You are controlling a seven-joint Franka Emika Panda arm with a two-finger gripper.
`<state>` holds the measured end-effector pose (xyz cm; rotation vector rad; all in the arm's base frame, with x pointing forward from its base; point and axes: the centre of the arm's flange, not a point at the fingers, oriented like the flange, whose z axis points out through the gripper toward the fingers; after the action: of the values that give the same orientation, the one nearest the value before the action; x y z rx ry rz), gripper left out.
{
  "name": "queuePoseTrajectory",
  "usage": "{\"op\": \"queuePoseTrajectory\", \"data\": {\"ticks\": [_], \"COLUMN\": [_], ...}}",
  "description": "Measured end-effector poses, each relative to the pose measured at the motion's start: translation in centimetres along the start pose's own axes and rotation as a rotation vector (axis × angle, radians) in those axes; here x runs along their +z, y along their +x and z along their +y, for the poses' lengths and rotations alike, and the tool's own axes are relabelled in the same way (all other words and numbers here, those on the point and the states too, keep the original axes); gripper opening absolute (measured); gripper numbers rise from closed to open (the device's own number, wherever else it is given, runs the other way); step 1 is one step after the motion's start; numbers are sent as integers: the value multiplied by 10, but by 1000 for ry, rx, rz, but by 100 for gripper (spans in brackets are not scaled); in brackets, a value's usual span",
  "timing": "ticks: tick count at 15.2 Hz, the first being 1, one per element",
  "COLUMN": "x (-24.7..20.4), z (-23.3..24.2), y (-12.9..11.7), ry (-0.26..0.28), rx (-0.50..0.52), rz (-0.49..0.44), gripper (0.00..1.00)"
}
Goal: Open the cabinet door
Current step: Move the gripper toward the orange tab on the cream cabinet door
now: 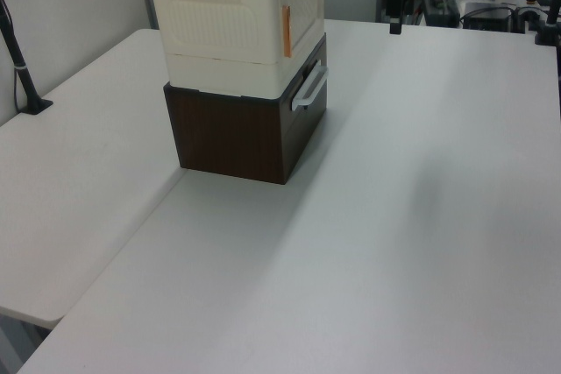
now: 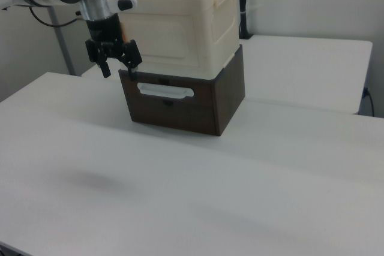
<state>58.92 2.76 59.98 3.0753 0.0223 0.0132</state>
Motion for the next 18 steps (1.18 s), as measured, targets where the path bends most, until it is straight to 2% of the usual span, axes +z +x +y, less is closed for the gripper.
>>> {"op": "queuePoseTrajectory", "data": {"ticks": [14,18], "x": [1,9], "z": [0,-3], "y": [0,9], "ry": [0,0], "rx": [0,-3], "rz": [-1,13], "gripper": [100,100]}}
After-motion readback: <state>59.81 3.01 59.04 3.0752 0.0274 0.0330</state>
